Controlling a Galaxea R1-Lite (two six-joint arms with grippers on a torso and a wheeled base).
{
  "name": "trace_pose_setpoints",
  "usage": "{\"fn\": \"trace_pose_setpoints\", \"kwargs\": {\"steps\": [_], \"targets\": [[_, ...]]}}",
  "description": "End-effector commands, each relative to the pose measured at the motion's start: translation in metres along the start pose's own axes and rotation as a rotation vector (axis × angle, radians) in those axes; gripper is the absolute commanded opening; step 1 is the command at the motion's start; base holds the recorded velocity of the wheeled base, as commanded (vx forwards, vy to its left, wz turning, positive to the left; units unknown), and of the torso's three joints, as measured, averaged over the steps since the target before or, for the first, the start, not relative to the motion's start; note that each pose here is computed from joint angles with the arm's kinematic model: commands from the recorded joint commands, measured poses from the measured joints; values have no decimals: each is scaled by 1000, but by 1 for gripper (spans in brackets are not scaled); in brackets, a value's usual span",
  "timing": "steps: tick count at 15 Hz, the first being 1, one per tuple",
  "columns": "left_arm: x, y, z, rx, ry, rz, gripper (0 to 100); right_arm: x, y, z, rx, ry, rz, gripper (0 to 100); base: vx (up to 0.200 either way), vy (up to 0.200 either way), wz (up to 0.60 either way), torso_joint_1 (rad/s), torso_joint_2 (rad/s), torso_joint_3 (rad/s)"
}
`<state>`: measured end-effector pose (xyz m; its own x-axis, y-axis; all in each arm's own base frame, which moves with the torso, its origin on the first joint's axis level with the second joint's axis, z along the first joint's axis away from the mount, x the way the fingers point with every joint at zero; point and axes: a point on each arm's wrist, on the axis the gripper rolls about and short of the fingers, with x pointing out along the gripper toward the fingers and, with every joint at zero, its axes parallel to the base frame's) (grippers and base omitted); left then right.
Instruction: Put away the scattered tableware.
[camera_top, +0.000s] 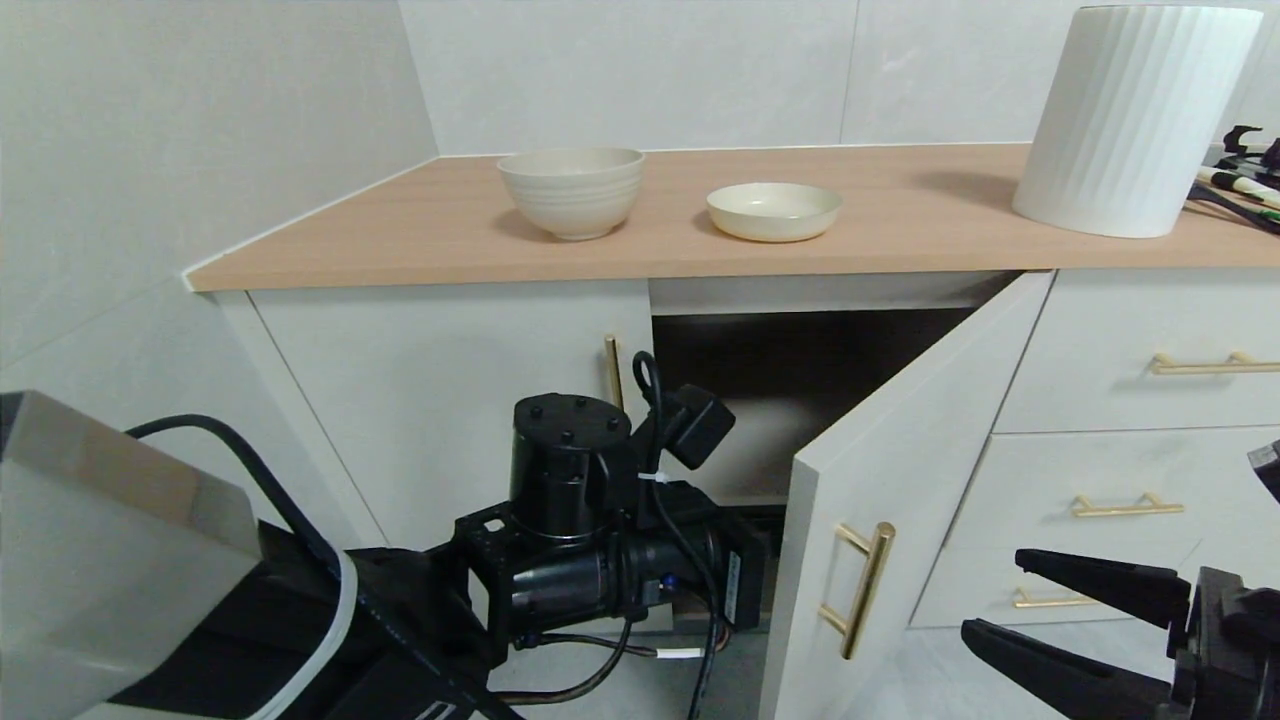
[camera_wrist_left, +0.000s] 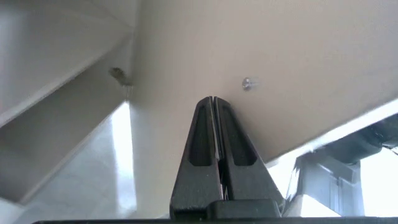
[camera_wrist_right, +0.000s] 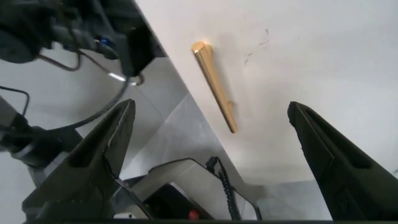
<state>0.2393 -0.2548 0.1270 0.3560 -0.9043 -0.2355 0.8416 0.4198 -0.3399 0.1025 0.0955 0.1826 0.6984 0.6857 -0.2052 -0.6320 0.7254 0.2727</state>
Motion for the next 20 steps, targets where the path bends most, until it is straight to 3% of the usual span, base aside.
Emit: {"fn": "trace_pose_setpoints", "kwargs": {"steps": [1,4,7,10,13,15,17,19,20], "targets": [[3,0,-2,-1,4,2,0,-3,1,3,-1,-20,6,100,0,0,0,0,0,0],[4,-1,-1,1,2,2,0,-8,3,8,-1,-42,13,100,0,0,0,0,0,0],[11,-2,0,-1,14,5,0,-18,6,18,-2,-70,21,100,-200,0,0,1,1,-2],[21,-13,5,4,18,-26,0,-38,14,44,-5,-197,64,100,-133,0,0,6,2,-2],[40,-37,0,24,35,-85,0,-51,19,60,-7,-281,92,100,0,0,0,0,0,0],[64,-67,-9,47,58,-152,0,-54,20,62,-8,-293,95,100,0,0,0,0,0,0],[84,-84,-7,58,73,-191,0,-53,19,61,-8,-291,96,100,0,0,0,0,0,0],[87,-102,-4,74,61,-221,0,-54,20,62,-8,-294,97,100,0,0,0,0,0,0],[81,-105,3,76,36,-201,0,-54,20,62,-8,-293,97,100,0,0,0,0,0,0]]}}
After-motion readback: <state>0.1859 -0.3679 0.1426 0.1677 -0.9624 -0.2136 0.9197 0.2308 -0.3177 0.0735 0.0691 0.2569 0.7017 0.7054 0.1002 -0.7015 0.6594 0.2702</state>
